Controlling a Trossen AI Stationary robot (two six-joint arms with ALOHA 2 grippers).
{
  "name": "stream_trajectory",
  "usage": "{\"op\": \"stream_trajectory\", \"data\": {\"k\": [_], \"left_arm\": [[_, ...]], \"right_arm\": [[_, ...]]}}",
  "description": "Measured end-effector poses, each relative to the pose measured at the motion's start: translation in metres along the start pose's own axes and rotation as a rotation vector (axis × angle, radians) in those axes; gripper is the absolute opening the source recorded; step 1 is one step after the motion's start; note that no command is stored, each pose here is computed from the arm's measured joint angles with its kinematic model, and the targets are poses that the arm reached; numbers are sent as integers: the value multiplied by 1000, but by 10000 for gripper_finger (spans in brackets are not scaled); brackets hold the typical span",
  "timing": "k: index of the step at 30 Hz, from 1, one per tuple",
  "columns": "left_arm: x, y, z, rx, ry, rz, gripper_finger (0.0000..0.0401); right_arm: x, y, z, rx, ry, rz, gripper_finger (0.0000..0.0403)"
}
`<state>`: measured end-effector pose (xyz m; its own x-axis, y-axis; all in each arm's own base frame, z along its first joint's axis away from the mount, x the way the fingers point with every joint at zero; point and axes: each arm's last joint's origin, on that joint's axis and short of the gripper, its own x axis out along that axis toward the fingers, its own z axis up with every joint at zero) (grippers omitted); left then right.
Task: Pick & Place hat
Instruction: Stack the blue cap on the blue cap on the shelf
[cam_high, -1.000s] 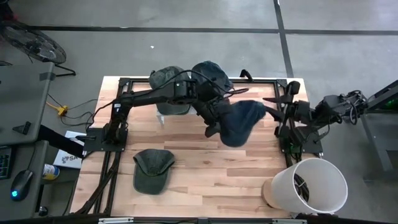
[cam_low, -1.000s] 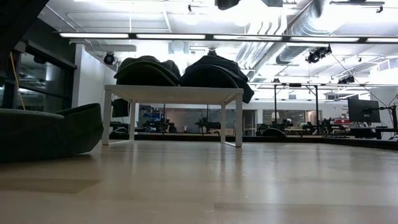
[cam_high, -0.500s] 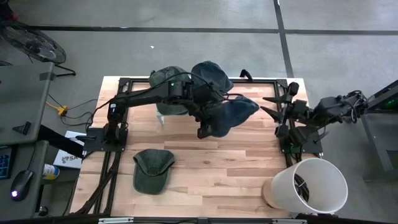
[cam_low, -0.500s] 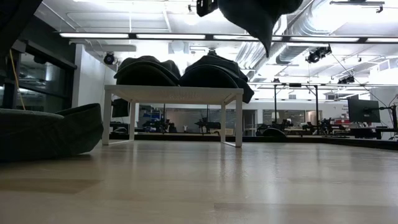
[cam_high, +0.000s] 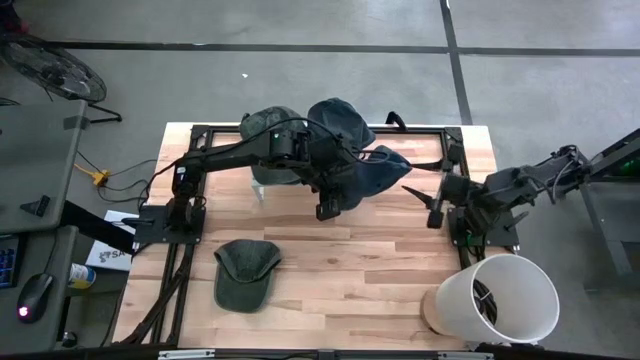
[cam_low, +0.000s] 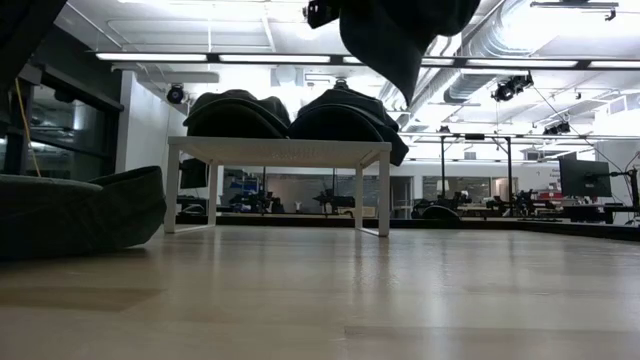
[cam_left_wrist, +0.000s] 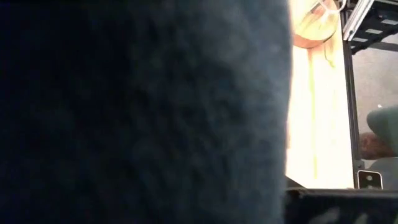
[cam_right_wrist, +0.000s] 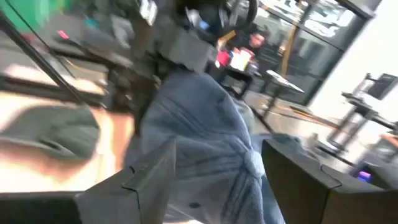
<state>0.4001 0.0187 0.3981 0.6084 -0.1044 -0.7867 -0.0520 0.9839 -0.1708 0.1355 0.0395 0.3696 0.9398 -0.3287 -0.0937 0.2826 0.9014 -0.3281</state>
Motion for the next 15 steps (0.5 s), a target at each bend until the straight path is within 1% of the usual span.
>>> {"op": "stream_trajectory", "data": {"k": [4,10,15], "left_arm": [[0,0,0,0,1,-2,5],[0,0,0,-1,4,-4,5],[0,0,-2,-3,24,-6,5]], "right_arm": [[8,4,-2,-62,41,-58,234],[21,3,-6,-84,93,-110,234],[30,-1,-10,-82,111,-101,234]]}}
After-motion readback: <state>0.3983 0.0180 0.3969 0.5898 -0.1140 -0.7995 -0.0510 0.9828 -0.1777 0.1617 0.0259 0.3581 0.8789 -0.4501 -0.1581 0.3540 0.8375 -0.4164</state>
